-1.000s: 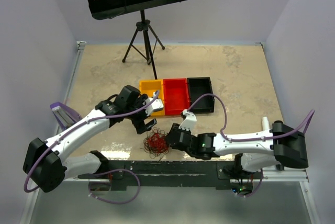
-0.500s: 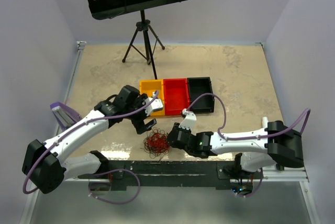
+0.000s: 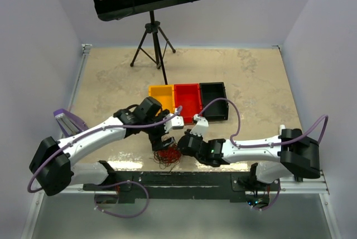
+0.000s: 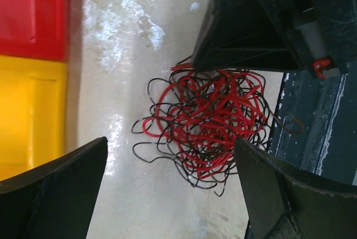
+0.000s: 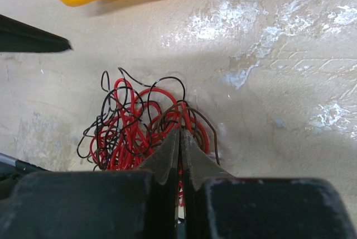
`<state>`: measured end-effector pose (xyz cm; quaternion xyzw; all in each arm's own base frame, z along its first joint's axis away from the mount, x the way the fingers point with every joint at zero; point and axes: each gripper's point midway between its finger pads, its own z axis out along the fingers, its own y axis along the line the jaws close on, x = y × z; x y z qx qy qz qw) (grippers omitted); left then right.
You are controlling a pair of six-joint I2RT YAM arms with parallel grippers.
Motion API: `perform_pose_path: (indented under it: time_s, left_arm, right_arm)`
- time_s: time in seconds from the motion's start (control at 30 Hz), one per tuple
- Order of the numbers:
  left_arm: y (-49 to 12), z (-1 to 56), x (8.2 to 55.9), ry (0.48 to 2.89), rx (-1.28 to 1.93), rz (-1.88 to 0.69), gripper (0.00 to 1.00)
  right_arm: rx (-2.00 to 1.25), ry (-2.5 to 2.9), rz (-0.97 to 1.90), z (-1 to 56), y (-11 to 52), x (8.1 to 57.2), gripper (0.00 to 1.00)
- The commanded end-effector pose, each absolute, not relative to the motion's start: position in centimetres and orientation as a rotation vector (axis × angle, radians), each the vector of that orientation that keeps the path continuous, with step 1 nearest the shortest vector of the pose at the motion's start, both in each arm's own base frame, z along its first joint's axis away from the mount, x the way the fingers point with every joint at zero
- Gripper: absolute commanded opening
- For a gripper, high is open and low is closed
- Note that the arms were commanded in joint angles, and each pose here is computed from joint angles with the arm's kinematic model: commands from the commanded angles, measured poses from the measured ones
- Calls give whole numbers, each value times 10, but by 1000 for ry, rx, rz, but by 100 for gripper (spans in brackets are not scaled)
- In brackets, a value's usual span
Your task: Untangle the cables
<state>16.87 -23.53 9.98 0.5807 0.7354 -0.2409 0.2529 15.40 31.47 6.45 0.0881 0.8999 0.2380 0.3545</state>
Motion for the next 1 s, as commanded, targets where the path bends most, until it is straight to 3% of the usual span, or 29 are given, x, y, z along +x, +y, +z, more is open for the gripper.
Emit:
perform_pose_path:
  time_s: [0.0,0.27,0.43,0.57,0.67,0.97]
  left_arm:
    - [-257,104,163,1944,1616,-722,100]
    - [-259,82,169,2027,1632,-688,100]
    - [-259,70,170,2085,1649,-669,65]
    - [-258,63,170,2115,1659,-641,24]
    - [-255,60,172,2129,1657,-611,0]
    - [-218,80,177,2031,1683,-396,0]
  right_arm:
    - [253,2290,642,72,314,158,0]
    - [369,2238,686,102,284,157,0]
    - [403,2165,914,144,271,146,0]
    - [432,2151,897,156,251,145,0]
    - [461,2130,864,166,234,147,0]
    - [629,2050,749,195,180,154,0]
